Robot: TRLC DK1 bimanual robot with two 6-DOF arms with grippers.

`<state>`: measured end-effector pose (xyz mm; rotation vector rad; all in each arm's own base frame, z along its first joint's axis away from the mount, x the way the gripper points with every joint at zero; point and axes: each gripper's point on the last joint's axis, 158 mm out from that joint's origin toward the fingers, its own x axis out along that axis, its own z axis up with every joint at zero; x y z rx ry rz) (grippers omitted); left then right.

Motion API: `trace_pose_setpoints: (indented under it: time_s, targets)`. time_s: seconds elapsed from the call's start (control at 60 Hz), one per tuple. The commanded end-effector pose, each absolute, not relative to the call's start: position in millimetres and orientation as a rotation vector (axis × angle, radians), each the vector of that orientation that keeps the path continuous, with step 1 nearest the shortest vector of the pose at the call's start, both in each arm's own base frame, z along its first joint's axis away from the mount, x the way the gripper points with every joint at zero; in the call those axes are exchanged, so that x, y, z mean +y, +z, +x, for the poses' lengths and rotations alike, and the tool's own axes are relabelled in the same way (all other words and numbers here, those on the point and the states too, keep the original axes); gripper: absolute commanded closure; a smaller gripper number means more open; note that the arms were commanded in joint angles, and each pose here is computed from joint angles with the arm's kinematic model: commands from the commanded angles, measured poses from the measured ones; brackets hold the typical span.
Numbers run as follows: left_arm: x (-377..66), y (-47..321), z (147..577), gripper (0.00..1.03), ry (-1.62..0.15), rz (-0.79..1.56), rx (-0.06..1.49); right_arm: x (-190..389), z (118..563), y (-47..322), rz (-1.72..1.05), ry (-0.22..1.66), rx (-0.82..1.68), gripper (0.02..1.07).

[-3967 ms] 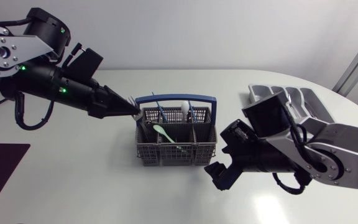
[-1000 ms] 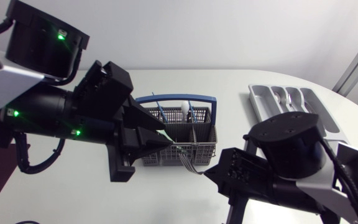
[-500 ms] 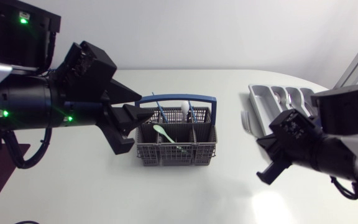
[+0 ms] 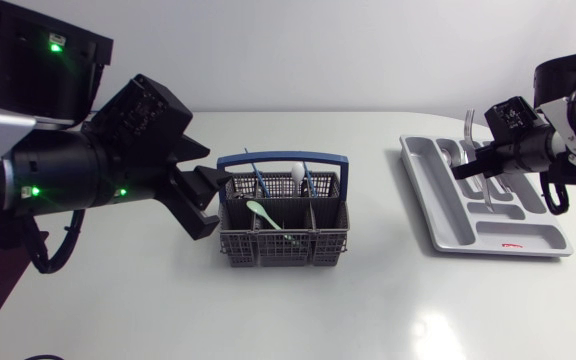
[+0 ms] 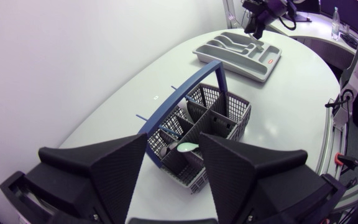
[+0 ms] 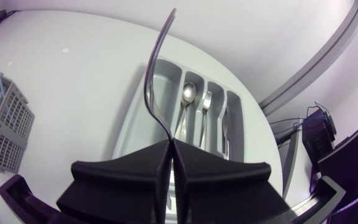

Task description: Unload the cutlery basket into the drawer organizer.

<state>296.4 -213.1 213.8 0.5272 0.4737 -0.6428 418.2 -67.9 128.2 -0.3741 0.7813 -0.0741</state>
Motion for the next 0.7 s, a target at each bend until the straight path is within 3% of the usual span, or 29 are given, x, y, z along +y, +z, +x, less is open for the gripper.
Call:
trace_pose_setpoints:
  time_s: [0.0, 0.317, 0.683]
  targets:
    - [-211.3, 199.0, 298.4, 0.44, -0.629, 0.53, 0.505, -90.5, 440.4, 121.0, -0.341, -0.151, 0.8, 1.02]
    - [-214.2, 205.9, 299.5, 0.44, -0.621, 0.534, 0.486, -153.2, 490.4, 91.2, -0.348, -0.341, 0.845, 1.02]
    - [-211.5, 194.0, 302.7, 0.44, -0.582, 0.567, 0.494, -201.5, 520.8, 57.4, -0.297, -0.414, 0.897, 1.02]
